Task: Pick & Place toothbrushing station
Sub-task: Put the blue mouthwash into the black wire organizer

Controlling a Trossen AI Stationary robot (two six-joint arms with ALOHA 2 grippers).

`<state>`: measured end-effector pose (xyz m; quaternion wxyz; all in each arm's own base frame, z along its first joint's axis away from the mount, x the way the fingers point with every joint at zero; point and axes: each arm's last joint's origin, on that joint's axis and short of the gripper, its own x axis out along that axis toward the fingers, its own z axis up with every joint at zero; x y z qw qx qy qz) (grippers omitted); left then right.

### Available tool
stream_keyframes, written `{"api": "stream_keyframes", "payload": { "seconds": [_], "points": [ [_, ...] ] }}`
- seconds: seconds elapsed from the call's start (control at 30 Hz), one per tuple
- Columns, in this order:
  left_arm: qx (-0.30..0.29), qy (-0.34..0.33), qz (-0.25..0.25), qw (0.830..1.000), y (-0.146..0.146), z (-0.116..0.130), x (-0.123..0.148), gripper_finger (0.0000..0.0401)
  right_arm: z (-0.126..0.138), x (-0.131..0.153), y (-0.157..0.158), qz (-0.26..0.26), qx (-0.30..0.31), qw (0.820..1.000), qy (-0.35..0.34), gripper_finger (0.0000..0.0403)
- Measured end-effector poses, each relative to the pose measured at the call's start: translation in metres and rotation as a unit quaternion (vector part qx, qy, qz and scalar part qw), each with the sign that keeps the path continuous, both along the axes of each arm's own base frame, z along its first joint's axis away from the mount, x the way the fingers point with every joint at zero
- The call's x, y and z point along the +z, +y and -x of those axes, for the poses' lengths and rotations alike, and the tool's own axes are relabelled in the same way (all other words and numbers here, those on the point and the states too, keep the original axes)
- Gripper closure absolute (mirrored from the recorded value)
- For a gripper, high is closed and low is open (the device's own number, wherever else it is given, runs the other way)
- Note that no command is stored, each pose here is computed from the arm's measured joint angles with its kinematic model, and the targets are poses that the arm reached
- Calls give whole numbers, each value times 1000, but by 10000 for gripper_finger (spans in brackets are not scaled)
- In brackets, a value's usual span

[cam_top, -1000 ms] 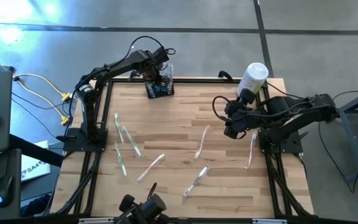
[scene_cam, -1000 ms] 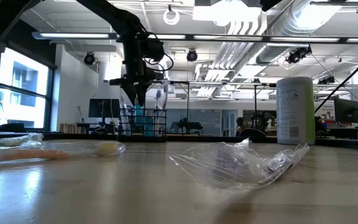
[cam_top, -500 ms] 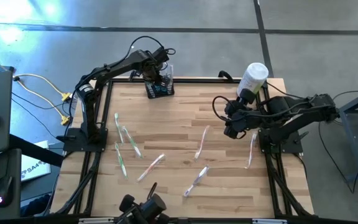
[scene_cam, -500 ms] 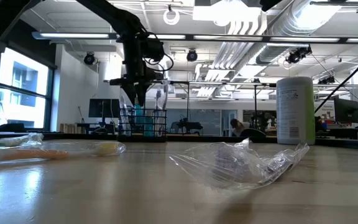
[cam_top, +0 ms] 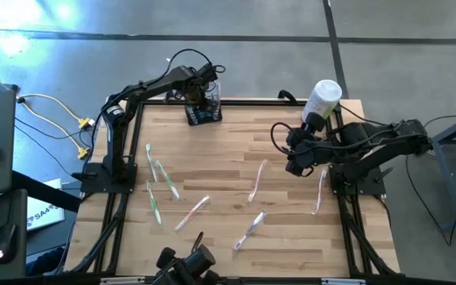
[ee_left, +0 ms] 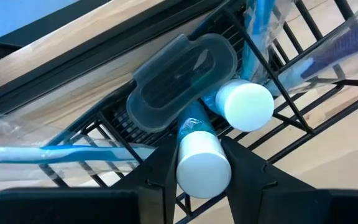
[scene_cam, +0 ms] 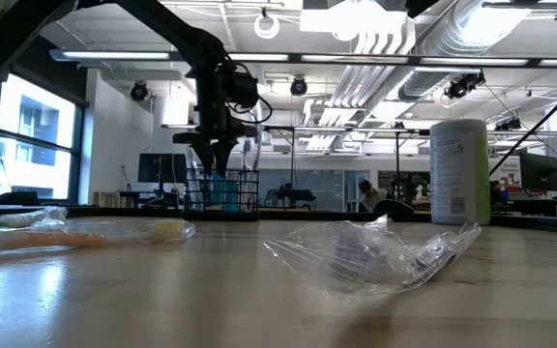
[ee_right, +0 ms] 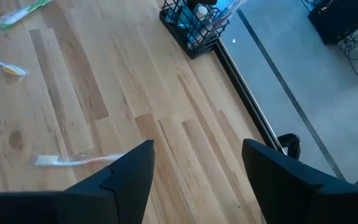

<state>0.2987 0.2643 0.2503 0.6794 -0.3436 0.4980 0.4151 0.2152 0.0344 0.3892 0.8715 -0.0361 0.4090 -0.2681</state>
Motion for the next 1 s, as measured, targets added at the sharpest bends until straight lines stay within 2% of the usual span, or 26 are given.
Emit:
{"api": "stream_keyframes", "payload": {
  "seconds": [0.33,0.5,0.6,1.0],
  "points": [
    [2,0,2,1000,0,0,0,308,0,0,0,3,-1,1000,3,167],
    [7,-2,2,1000,0,0,0,250,0,0,0,3,-1,1000,3,167],
    [7,-3,3,1000,0,0,0,237,0,0,0,2,-1,1000,0,167],
    [4,-5,11,1000,-1,0,2,256,-1,0,-3,-2,-6,1000,-5,167]
  ]
}}
